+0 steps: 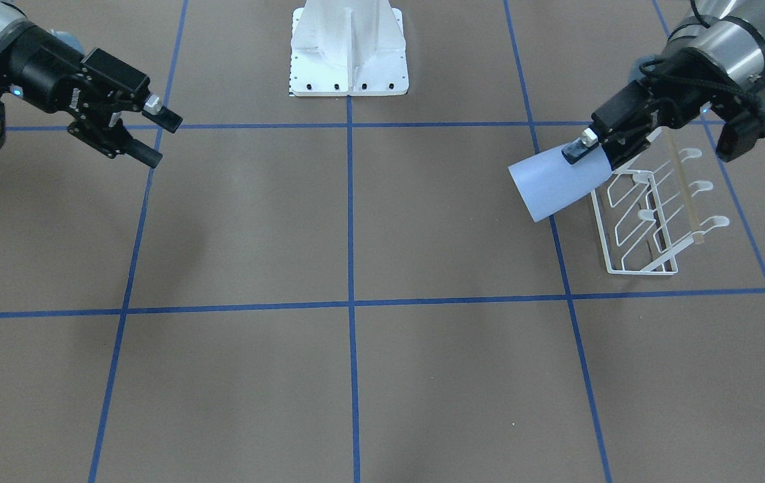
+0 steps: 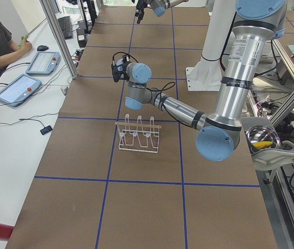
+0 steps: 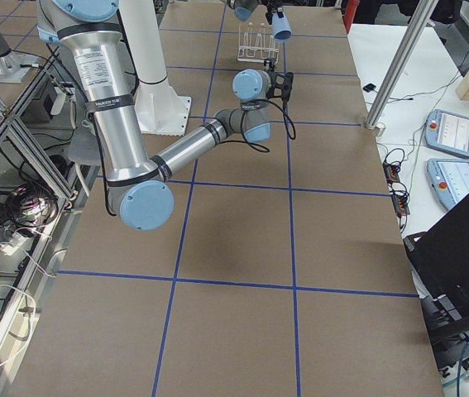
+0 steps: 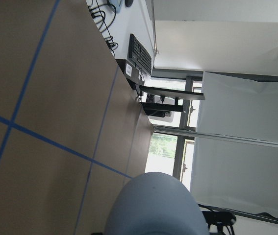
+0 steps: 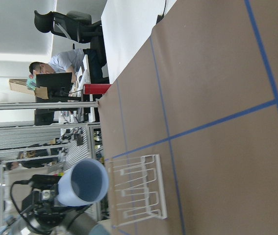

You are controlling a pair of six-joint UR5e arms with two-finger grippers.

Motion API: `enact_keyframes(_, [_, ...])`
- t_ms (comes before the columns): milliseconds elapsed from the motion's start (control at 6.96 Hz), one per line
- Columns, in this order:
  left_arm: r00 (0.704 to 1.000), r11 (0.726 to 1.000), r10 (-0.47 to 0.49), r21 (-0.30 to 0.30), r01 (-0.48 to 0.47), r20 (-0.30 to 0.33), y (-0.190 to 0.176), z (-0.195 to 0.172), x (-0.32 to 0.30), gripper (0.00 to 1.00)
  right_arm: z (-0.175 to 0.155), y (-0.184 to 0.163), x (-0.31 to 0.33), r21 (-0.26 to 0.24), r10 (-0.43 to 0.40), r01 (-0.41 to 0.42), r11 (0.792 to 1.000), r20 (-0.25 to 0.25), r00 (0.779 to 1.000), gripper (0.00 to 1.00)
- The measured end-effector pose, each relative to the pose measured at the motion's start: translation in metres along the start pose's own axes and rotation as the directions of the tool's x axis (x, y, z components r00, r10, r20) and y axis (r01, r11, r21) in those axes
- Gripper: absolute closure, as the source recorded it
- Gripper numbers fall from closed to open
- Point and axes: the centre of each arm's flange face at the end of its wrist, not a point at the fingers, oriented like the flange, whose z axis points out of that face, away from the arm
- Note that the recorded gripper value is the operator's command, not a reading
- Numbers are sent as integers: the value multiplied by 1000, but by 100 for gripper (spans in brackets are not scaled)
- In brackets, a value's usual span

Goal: Hang cup on cup holder
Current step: 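Carry the cup over the wire rack with the left gripper while the right arm withdraws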

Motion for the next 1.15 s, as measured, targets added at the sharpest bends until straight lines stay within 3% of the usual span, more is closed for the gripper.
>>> enact_keyframes(144, [991, 997, 71, -21, -69, 113, -27, -30, 3, 100, -20, -15, 20, 45, -34, 37, 998, -59, 998, 0])
enact_keyframes(287, [977, 995, 102, -36, -97, 189, -41, -51, 8, 100, -38, -27, 42, 75, -78, 88, 993, -131, 988, 0])
enact_keyframes(431, [964, 993, 116, -35, -111, 241, -49, -64, 10, 100, -53, -37, 66, 74, -159, 180, 981, -221, 962, 0])
enact_keyframes(575, [947, 988, 151, -28, -149, 282, -56, -77, 5, 100, -69, -47, 87, 42, -252, 279, 959, -313, 915, 0])
enact_keyframes(718, [924, 977, 206, -16, -212, 322, -62, -87, -7, 100, -81, -56, 101, 4, -313, 339, 941, -373, 874, 0])
enact_keyframes(1006, [847, 933, 303, 46, -358, 436, -78, -100, -29, 100, -95, -62, 118, -32, -366, 390, 920, -423, 829, 0])
enact_keyframes(1149, [780, 904, 343, 41, -425, 523, -86, -103, -36, 100, -102, -68, 126, -58, -402, 424, 904, -455, 794, 0])
